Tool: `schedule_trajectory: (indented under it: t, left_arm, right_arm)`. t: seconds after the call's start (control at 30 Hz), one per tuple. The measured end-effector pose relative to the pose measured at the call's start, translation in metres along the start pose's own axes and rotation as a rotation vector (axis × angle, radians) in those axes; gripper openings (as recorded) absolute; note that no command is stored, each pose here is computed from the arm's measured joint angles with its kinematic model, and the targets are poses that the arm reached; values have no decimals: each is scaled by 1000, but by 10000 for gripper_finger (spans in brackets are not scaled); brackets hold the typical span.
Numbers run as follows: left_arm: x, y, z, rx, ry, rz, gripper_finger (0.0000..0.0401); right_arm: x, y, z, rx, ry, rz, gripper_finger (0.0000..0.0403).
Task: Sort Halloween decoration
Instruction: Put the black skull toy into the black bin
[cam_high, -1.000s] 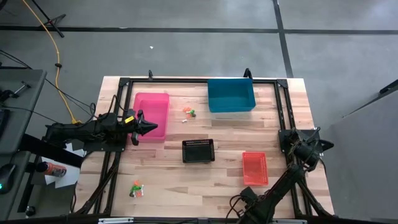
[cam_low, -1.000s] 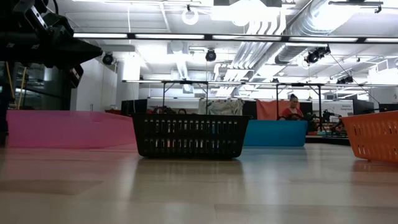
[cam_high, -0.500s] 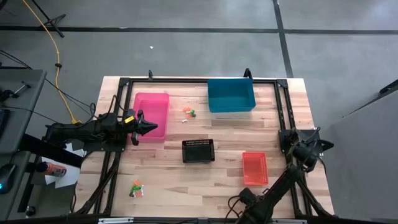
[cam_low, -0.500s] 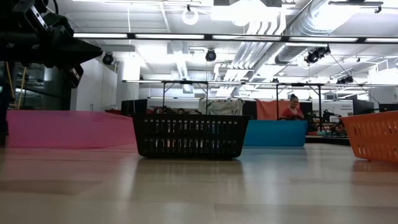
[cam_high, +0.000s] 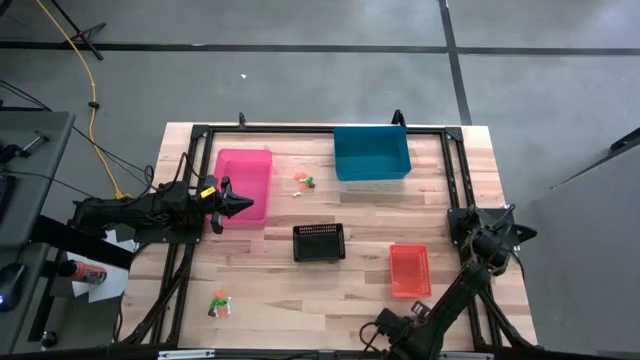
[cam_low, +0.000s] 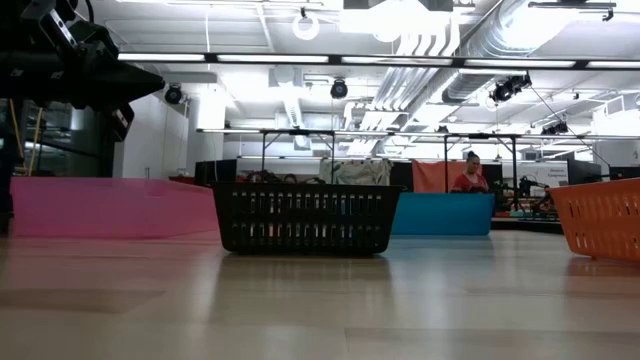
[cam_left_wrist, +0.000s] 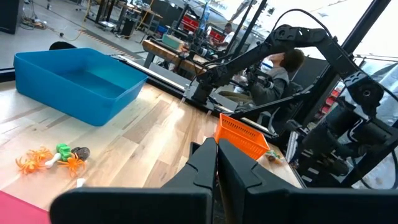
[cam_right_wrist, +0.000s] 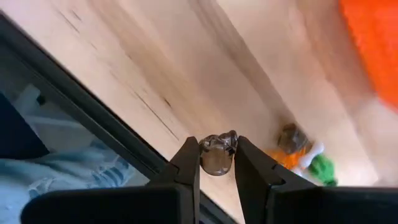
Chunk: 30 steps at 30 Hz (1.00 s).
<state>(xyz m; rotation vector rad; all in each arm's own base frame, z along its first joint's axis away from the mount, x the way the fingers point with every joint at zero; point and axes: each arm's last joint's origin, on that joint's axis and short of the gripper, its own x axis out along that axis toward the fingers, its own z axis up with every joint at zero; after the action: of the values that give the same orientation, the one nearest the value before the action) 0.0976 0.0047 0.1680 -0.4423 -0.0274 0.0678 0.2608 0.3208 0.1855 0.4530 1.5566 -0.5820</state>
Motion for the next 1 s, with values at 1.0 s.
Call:
schedule_trajectory:
  t: [1.0]
  left_arm:
    - [0, 0, 0, 0, 0, 0, 3]
  right_arm:
    - [4, -117, 156, -172, -803, 262, 53]
